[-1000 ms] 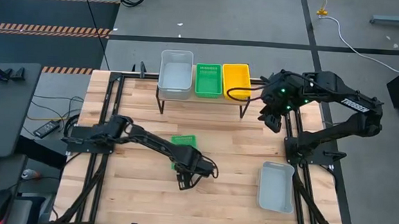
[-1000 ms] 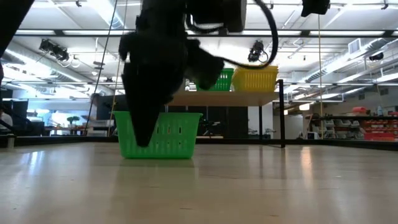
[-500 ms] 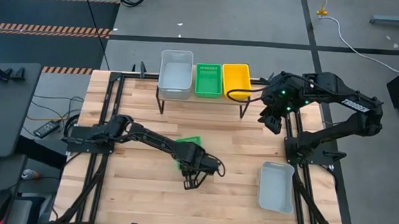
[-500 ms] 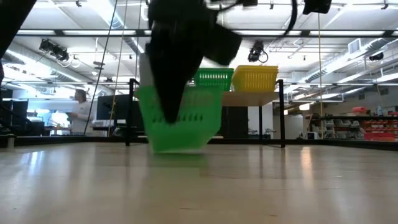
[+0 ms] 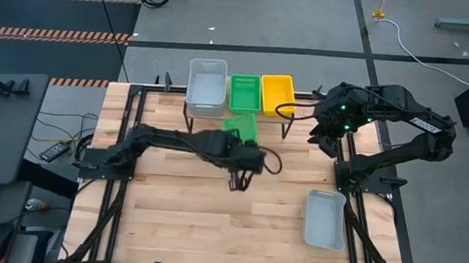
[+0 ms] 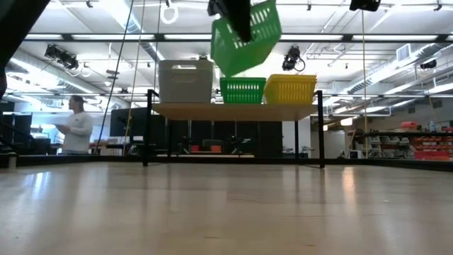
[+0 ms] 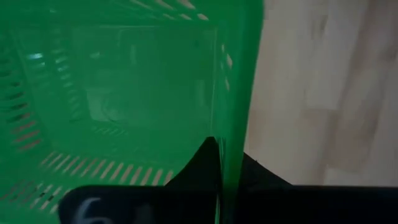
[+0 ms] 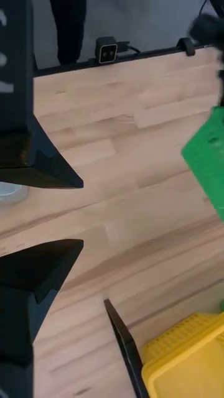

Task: Stack baskets on shelf by color
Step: Stack the green bin on top of the green bin on the shelf

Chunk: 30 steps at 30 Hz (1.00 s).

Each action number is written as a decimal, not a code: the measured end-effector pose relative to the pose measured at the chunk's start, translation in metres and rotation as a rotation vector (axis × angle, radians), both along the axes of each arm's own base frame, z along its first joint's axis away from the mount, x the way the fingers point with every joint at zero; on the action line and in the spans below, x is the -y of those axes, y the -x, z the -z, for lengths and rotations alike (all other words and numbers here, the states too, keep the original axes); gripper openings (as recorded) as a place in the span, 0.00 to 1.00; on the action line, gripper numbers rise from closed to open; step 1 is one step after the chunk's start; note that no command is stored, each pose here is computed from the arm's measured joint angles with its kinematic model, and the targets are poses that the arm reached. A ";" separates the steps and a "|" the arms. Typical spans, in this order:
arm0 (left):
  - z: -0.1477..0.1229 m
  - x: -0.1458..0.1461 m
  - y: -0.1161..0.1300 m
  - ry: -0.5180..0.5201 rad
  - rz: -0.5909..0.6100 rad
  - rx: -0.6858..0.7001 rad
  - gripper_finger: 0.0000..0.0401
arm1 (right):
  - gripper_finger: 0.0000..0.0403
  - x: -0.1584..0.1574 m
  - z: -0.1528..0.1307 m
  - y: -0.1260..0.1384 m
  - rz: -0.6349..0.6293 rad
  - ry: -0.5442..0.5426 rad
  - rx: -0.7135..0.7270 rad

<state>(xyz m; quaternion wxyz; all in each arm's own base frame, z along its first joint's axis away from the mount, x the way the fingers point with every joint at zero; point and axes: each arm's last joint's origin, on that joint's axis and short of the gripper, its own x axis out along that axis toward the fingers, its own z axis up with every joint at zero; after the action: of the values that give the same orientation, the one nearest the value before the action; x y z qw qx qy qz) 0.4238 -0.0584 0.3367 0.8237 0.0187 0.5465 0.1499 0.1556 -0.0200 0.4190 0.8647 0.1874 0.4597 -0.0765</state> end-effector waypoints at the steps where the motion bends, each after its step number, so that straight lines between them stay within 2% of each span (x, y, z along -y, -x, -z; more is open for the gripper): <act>1: -0.004 -0.003 0.002 -0.018 0.003 0.013 0.00 | 0.37 0.000 0.000 0.001 -0.008 0.007 0.002; 8: -0.032 -0.024 0.009 -0.207 0.018 0.095 0.00 | 0.37 0.001 -0.001 0.002 -0.021 0.057 0.001; 13: -0.033 -0.047 0.005 -0.305 0.105 0.050 0.01 | 0.37 0.003 -0.001 0.002 0.035 0.094 -0.003; 19: -0.033 -0.089 0.005 -0.367 0.135 -0.015 0.01 | 0.37 0.003 -0.001 0.002 0.075 0.080 -0.002; 22: -0.034 -0.114 0.007 -0.366 0.153 -0.039 0.01 | 0.37 0.004 -0.001 0.002 0.117 0.078 -0.003; 30: -0.032 -0.172 0.015 -0.239 0.114 -0.008 0.01 | 0.37 0.004 -0.001 0.002 0.169 0.061 0.001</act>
<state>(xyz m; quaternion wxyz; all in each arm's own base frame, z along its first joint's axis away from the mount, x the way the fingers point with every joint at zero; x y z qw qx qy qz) 0.4089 0.1132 0.3684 0.8205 0.1484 0.5262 0.1671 0.1540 -0.0239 0.4201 0.8607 0.1993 0.4392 -0.1629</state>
